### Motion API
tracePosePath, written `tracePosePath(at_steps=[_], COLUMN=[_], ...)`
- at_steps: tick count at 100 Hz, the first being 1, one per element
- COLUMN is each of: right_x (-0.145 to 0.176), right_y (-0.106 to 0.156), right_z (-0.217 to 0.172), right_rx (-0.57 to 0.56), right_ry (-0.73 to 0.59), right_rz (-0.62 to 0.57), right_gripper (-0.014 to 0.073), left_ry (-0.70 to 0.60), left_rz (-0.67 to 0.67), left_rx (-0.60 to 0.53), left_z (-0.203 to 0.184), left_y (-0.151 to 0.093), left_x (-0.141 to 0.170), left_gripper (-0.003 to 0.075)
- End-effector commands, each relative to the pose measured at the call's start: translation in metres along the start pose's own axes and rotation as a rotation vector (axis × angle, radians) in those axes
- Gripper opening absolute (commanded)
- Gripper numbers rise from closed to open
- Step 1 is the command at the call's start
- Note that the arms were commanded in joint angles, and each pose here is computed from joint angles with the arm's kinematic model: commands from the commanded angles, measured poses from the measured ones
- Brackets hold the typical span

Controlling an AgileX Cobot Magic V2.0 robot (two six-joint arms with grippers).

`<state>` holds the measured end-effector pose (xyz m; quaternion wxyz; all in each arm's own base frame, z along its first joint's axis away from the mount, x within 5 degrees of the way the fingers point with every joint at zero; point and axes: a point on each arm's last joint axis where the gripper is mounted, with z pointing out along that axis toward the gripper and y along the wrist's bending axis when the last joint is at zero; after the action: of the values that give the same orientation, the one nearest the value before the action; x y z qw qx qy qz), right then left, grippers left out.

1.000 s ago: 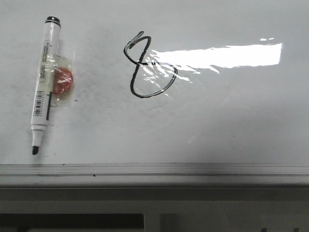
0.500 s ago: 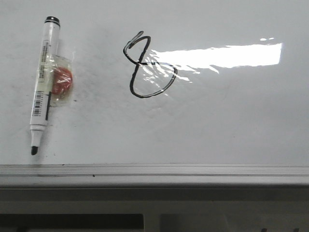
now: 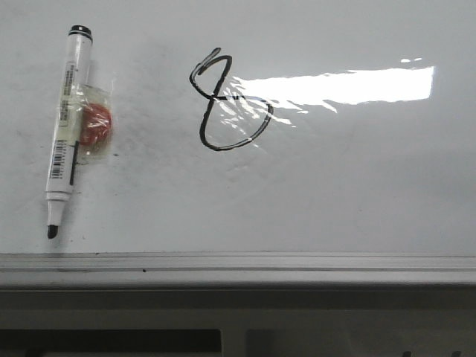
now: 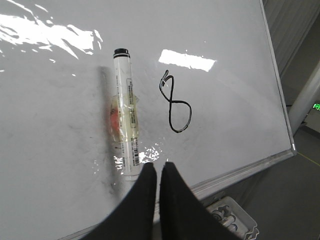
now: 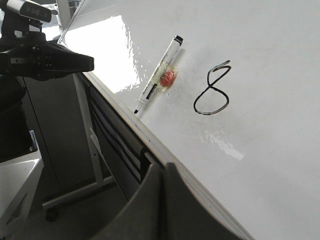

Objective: Write number 8 on whiteboard

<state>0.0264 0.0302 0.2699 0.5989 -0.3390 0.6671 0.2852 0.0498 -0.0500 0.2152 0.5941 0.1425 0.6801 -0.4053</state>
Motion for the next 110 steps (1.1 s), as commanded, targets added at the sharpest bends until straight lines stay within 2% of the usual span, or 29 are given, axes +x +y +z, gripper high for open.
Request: tracePosePath(at_steps=[1,7,15,27,41,58,74,86,110], right_x=[-0.013,-0.013,-0.013,-0.013,-0.013,-0.013,-0.013,-0.013,-0.013], right_y=[0.000,0.000,0.000,0.000,0.000,0.000,0.000,0.000,0.000], right_z=[-0.002,-0.002,-0.002,-0.002,-0.002,-0.002,-0.002,-0.002,-0.002], right_rx=[0.002,0.002,0.002,0.002,0.002,0.002,0.002,0.002,0.003], right_ry=[-0.087,-0.087,-0.087,-0.087,-0.087,-0.087,-0.087,-0.087,-0.085], right_rz=[-0.016,-0.016,-0.016,-0.016,-0.016,-0.016,-0.016,-0.016,-0.016], right_gripper=[-0.0063,-0.0063,-0.0063,-0.0063,-0.0063,-0.0063,-0.0063,-0.0063,-0.0063], left_ry=[-0.052,-0.049,-0.051,-0.060,-0.040,-0.108,-0.180,-0.220,-0.123], left_rz=[0.007,0.025,0.148,0.274,0.259,0.335,0.289,0.362,0.315], left_rx=[-0.014,-0.014,-0.024,-0.124,-0.289,-0.465,-0.615,-0.721,-0.834], left_z=[0.001,0.001,0.000,-0.001,-0.003,-0.015,-0.024,-0.031,-0.034], left_y=[0.002,0.002,0.003,0.012,0.023,0.031,0.036,0.037,0.045], left_x=[-0.003,-0.002,0.000,0.004,0.005,0.000,-0.002,-0.004,0.004], left_gripper=[-0.0020,-0.0020,-0.0020,-0.0020,-0.0020,-0.0020,-0.0020,-0.0020,-0.0020])
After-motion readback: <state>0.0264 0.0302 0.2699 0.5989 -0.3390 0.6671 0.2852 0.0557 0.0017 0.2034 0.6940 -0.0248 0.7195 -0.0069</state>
